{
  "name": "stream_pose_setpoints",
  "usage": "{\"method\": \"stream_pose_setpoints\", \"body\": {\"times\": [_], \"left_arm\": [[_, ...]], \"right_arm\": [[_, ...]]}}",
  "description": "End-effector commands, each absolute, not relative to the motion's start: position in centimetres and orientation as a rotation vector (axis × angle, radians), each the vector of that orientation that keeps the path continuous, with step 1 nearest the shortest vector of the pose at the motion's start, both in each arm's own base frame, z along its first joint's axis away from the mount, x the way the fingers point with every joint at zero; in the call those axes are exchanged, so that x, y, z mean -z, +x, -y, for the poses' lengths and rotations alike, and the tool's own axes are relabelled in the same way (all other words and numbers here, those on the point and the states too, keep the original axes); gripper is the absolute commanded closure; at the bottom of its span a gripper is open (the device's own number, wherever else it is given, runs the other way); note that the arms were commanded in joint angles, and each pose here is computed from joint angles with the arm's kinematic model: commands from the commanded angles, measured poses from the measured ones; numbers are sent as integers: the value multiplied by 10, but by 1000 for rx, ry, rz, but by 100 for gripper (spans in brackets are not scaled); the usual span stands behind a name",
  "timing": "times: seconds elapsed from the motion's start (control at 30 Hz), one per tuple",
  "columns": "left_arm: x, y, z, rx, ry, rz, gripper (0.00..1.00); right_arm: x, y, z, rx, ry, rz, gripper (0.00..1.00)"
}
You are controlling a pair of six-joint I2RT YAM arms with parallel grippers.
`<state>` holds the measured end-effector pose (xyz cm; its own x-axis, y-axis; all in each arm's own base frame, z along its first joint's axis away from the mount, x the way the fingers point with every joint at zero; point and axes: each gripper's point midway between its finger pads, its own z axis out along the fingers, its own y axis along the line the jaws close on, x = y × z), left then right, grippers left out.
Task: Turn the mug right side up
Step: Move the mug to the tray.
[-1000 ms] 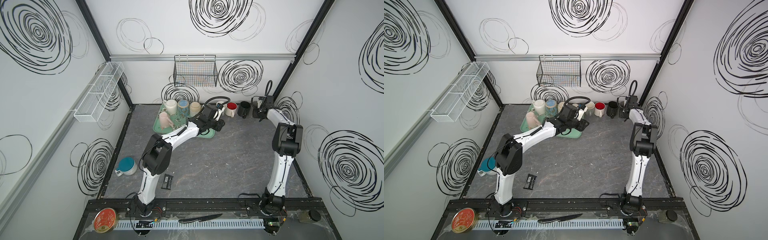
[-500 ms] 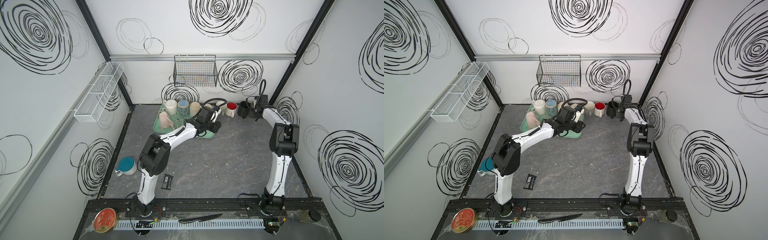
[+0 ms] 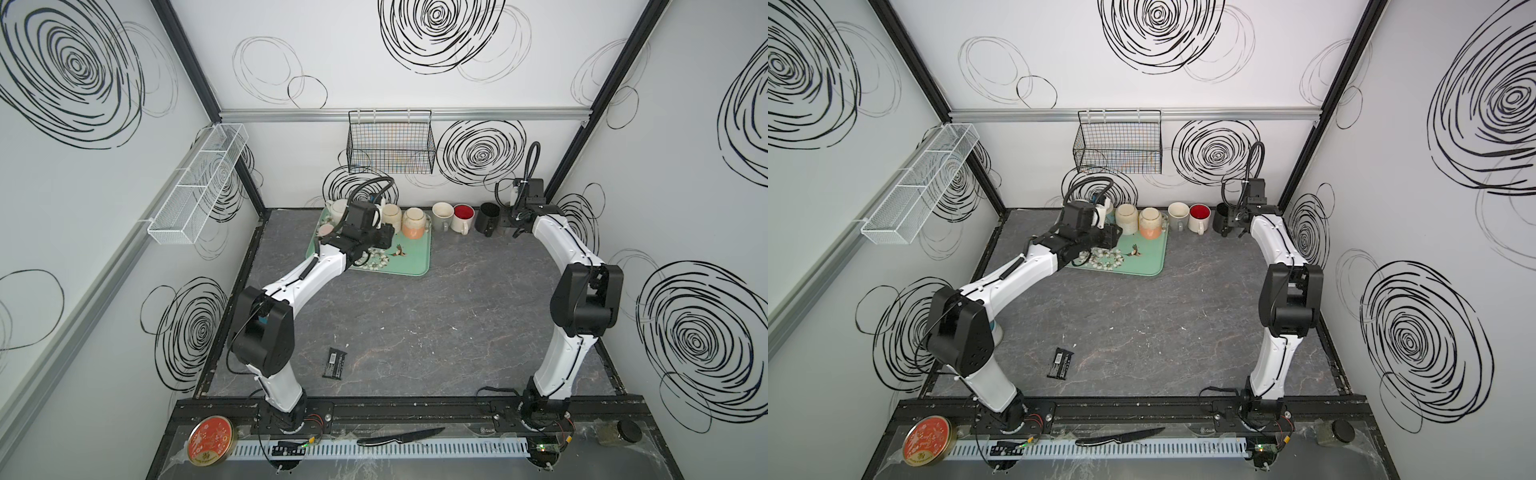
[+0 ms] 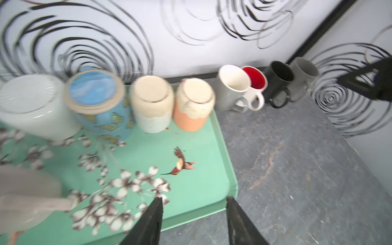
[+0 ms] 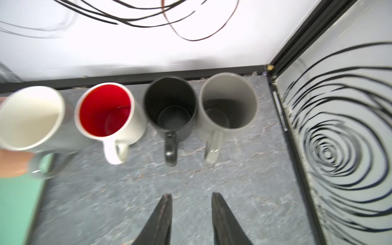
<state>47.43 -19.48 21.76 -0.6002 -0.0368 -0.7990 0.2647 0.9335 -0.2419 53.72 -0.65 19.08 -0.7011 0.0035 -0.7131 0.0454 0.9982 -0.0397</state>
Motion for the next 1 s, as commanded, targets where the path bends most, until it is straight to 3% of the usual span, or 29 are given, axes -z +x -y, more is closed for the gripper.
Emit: {"method": "stream_pose_setpoints", "body": {"times": [0.0, 0.27, 0.57, 0.7, 0.97], "left_arm": [[-205, 482, 141, 386, -57, -2216, 47], [-181, 493, 54, 266, -307, -2269, 40], [-158, 526, -12, 16, -486, -2317, 29], [-145, 544, -26, -35, -508, -2348, 25], [-122, 579, -10, 104, -404, -2368, 26]], "right_arm": [[-192, 520, -26, -142, 21, -2350, 63], [-174, 491, -106, -551, 26, -2321, 63], [-132, 445, -197, -649, -91, -2460, 63], [-118, 430, -217, -683, -101, -2484, 63], [-106, 423, -231, -705, -103, -2511, 64]]}}
